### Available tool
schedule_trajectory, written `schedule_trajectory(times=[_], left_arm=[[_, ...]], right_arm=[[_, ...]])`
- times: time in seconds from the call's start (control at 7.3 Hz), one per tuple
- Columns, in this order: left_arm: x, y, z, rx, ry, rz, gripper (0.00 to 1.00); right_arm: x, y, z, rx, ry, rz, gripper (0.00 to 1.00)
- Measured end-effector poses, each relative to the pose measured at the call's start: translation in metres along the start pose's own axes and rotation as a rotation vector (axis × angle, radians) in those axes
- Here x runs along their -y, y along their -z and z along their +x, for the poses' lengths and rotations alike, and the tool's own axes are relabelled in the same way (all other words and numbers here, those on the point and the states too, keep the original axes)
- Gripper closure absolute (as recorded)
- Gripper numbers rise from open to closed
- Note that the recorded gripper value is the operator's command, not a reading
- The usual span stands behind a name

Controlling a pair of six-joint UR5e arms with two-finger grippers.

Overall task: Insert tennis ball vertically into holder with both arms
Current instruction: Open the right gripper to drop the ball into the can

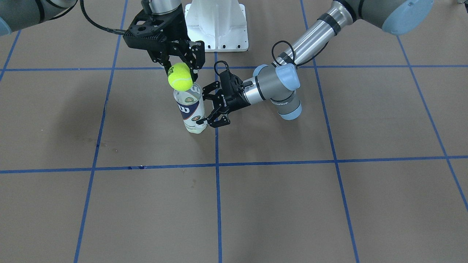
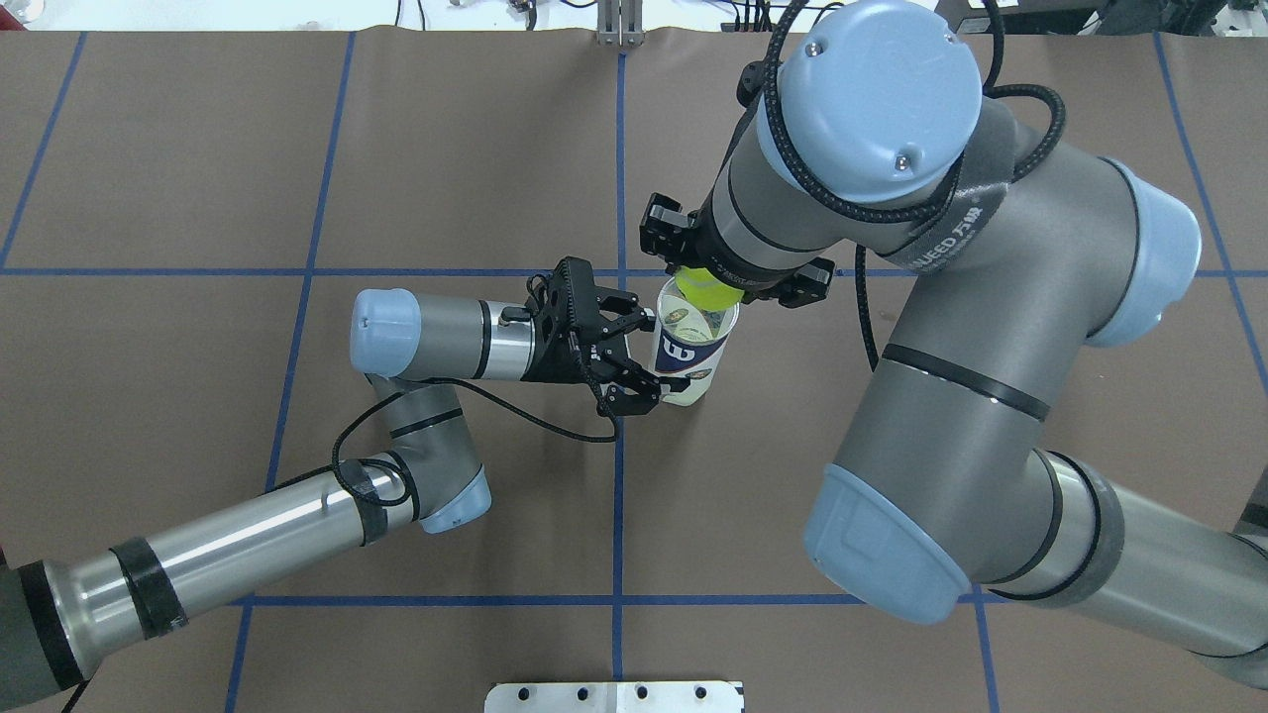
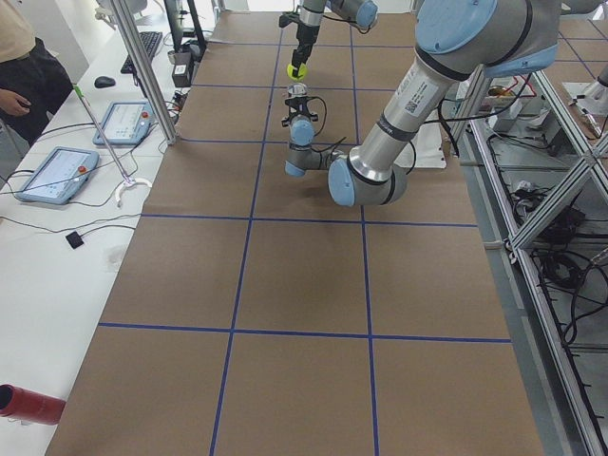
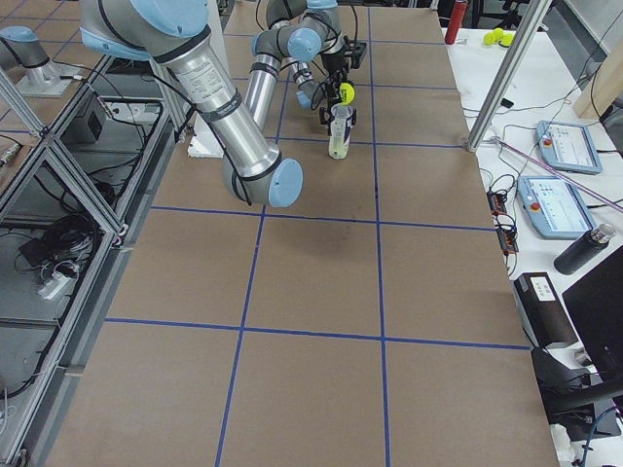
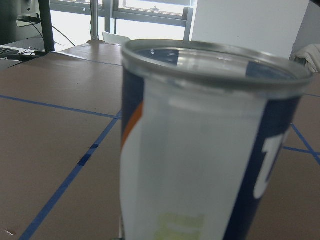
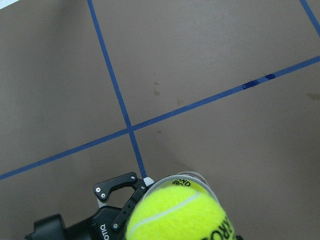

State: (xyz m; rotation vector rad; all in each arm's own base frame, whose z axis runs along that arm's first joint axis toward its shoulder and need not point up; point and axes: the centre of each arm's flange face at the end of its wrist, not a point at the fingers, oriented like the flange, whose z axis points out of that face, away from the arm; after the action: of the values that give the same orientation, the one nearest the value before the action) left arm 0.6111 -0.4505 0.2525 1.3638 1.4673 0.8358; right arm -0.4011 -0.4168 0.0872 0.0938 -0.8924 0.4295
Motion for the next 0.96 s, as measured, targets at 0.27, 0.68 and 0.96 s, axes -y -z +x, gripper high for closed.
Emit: schedule_trajectory(times=[0.27, 0.68, 0.96], left_arm=[[-0.0001, 0.0000, 0.0000, 0.000, 0.000, 0.000, 0.24], [-0.0001, 0.0000, 0.0000, 0.000, 0.000, 0.000, 0.24], [-0.0002, 0.0000, 0.0000, 0.000, 0.000, 0.000, 0.16]], right_arm=[[0.0004, -0.0003, -0.0010, 0.000, 0.001, 0.003, 0.84], [0.0012, -0.0004, -0.0006, -0.001, 0.001, 0.009, 0.01], [0.0012, 0.0007, -0.0007, 0.001, 0.002, 0.013, 0.01]])
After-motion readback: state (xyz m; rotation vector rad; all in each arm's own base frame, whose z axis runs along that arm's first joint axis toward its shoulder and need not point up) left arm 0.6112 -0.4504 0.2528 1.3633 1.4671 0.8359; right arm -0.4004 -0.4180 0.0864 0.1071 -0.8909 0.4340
